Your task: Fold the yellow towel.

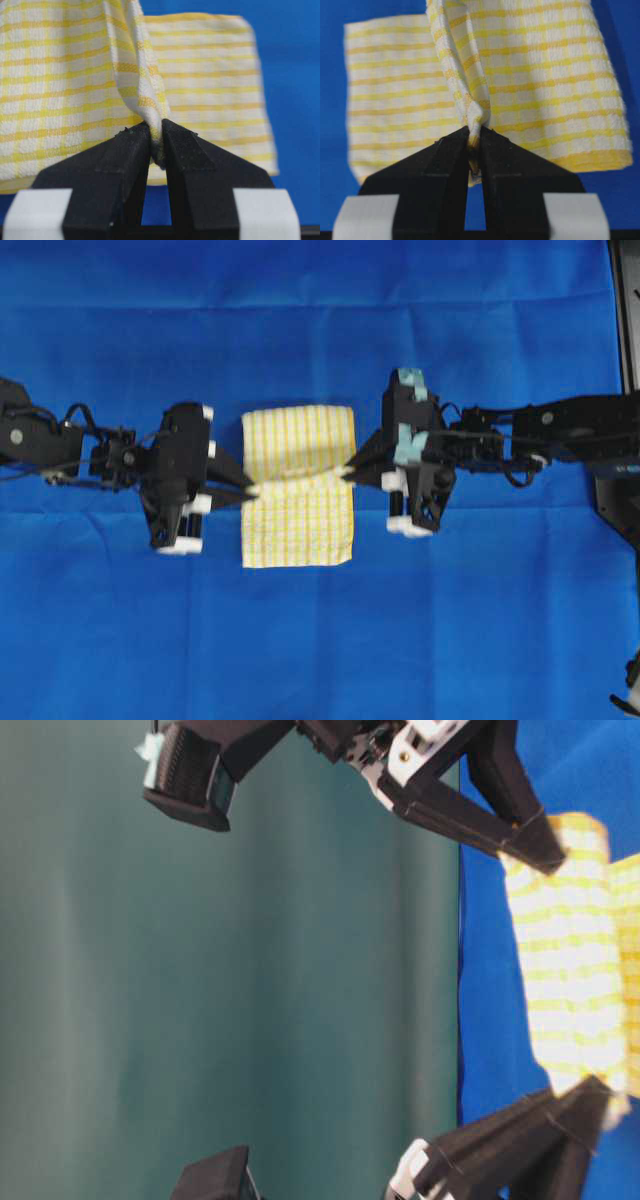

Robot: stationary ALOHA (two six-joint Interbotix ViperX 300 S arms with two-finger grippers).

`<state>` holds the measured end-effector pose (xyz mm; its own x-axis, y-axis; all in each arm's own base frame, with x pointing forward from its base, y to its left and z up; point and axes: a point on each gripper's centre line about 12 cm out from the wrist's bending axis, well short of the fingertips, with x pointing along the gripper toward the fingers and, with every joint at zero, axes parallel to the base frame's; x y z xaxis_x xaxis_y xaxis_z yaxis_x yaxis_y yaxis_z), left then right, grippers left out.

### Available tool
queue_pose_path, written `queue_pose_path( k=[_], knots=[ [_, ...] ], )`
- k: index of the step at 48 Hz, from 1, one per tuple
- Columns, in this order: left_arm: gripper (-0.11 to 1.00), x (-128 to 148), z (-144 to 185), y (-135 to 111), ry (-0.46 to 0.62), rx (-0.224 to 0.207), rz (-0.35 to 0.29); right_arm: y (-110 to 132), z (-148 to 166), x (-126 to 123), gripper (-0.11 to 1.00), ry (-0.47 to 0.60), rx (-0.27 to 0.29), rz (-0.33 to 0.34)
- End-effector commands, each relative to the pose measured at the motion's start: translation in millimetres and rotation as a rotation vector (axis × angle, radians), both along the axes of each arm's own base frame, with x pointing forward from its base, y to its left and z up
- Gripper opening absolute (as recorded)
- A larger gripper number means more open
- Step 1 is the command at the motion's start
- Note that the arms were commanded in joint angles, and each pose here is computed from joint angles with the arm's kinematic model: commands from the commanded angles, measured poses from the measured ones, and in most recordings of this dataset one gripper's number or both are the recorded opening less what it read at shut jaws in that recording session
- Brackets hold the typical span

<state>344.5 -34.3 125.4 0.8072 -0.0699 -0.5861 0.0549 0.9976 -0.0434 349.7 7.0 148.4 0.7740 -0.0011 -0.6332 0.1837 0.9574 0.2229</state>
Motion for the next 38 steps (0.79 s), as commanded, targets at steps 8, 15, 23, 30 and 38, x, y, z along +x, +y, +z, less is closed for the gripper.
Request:
queue_pose_path(
  k=[8, 15, 23, 30, 38],
  knots=[
    [0.06, -2, 1, -27, 0.000, -0.012, -0.071, 15, -7, 1, 0.05, 0.017, 0.023, 0.019],
    [0.06, 0, -8, -31, 0.020, -0.010, -0.079, 19, -15, 4, 0.05, 0.021, 0.024, 0.020],
    [0.06, 5, -22, -32, 0.046, -0.005, -0.078, 22, -22, 7, 0.05, 0.031, 0.021, 0.026],
    [0.07, 5, -26, -31, 0.055, -0.004, -0.076, 29, -25, 9, 0.05, 0.037, 0.020, 0.044],
    [0.06, 5, -25, -32, 0.053, -0.004, -0.078, 35, -25, 11, 0.05, 0.036, 0.020, 0.059]
  ],
)
